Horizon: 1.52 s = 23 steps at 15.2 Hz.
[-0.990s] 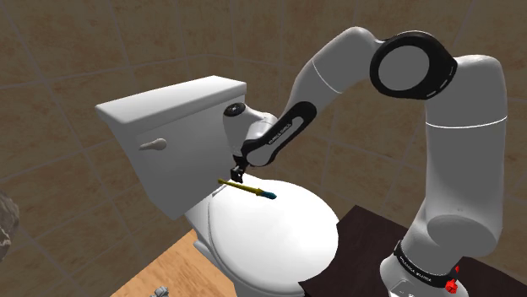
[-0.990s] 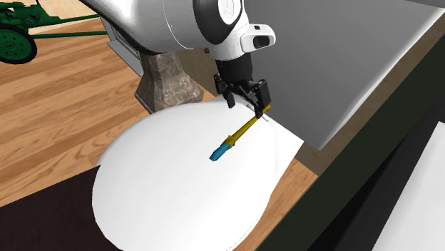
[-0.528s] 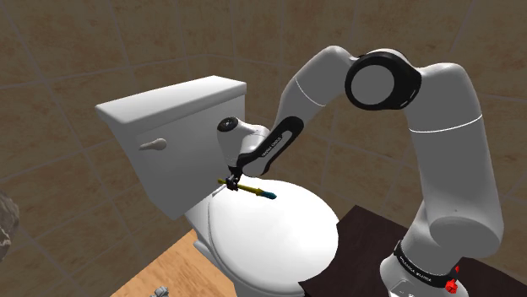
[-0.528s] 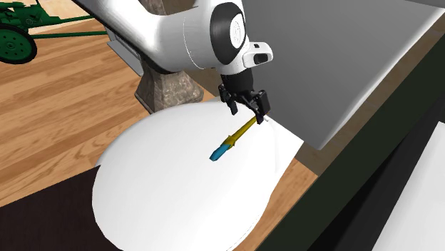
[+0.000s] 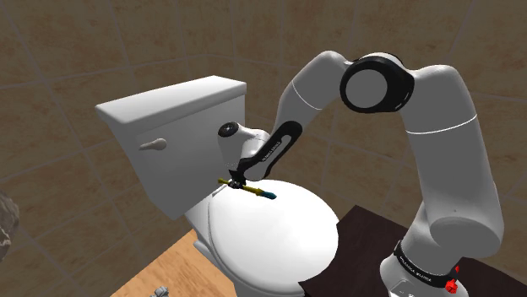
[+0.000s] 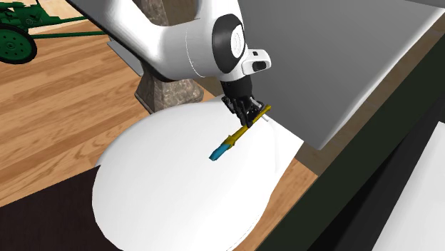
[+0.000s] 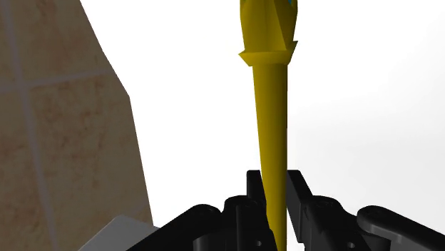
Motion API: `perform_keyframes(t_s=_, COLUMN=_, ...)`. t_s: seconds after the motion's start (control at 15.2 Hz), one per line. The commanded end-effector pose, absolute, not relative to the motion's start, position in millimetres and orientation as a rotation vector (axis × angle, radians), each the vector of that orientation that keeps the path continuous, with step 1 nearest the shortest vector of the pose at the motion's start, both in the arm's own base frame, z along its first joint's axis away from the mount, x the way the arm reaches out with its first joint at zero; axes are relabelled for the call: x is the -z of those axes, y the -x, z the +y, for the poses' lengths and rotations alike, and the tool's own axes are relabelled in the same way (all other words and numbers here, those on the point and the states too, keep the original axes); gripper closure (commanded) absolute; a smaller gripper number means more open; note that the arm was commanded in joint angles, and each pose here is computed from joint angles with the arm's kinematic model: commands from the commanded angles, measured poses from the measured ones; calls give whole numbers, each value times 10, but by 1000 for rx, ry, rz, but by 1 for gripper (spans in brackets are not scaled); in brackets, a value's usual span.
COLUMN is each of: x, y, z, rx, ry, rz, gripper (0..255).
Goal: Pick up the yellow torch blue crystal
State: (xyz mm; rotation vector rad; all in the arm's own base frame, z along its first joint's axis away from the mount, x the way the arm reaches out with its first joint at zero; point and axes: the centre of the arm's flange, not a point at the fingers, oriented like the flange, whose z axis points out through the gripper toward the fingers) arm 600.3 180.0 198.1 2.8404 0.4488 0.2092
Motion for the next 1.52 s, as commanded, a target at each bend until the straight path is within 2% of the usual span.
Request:
perform_keyframes(t_s=0.0, x=-1979, y=-6003, z=1798, rx=-209, ry=-2841, rz=448, gripper=255)
perform_keyframes(t_s=0.33, x=-1975, y=-6005, z=1796, rx=-209, ry=-2841, rz=448, gripper=255)
perform_keyframes(t_s=1.45, x=-2775, y=-6005, z=1796, rx=-209, ry=-2841, rz=449, gripper=255)
